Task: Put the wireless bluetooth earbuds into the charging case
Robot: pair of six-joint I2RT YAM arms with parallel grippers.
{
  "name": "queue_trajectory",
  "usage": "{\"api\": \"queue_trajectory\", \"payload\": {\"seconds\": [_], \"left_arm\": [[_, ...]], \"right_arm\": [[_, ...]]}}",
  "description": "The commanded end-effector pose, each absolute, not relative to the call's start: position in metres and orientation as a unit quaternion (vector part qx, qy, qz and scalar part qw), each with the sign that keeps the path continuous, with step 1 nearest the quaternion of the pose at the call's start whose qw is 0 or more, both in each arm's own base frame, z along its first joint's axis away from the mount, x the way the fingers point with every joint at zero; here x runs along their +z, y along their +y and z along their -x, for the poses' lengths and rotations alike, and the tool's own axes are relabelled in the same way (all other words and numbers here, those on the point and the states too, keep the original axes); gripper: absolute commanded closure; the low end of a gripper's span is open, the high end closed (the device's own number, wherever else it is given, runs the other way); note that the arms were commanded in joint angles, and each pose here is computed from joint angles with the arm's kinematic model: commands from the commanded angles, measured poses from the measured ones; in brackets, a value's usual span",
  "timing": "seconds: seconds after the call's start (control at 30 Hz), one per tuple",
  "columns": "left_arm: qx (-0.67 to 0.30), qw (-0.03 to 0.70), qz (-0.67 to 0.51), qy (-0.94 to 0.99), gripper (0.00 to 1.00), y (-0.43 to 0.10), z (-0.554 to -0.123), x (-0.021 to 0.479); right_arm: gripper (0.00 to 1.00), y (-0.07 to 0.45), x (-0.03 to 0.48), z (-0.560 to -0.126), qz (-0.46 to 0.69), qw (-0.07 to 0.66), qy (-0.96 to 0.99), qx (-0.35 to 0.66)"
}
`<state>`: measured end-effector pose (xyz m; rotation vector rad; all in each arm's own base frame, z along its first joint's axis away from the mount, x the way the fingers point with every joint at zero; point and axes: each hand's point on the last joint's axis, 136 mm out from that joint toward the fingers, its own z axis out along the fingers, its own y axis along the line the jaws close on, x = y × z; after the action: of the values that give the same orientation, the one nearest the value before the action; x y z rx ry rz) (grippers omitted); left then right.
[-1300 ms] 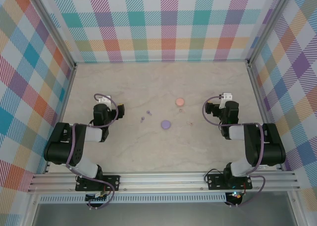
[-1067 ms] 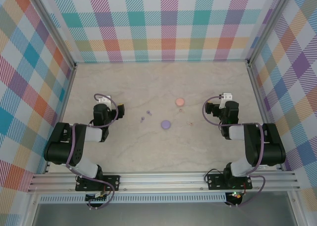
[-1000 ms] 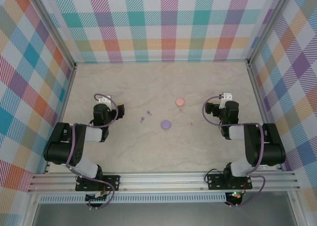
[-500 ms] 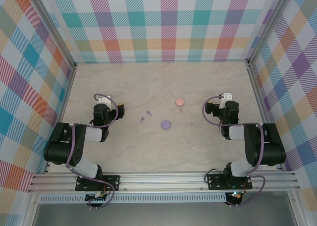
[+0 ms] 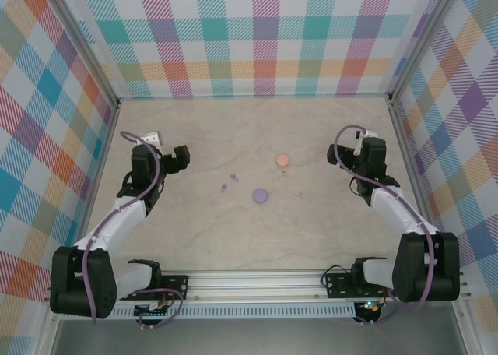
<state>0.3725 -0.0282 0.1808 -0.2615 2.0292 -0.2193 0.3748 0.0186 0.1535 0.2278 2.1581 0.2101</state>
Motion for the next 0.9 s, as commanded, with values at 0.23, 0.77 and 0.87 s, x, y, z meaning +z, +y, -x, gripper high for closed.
{"api": "queue_trajectory", "payload": {"seconds": [0.23,0.77,0.87], "left_arm": [[-0.278,0.366,0.166,0.872,0.0,-0.09,-0.315,0.168],[-0.307,0.197,-0.007,0.931,0.42,-0.235,-0.305,0.118],[-0.304,0.178,-0.017,0.936,0.48,-0.248,-0.31,0.107]], "right_arm": [[0.0,0.105,0.131,-0.305,-0.062,0.274,0.909,0.307],[0.26,0.222,0.09,-0.267,0.025,0.149,0.921,0.358],[0.41,0.236,0.081,-0.264,0.029,0.135,0.92,0.367]]}}
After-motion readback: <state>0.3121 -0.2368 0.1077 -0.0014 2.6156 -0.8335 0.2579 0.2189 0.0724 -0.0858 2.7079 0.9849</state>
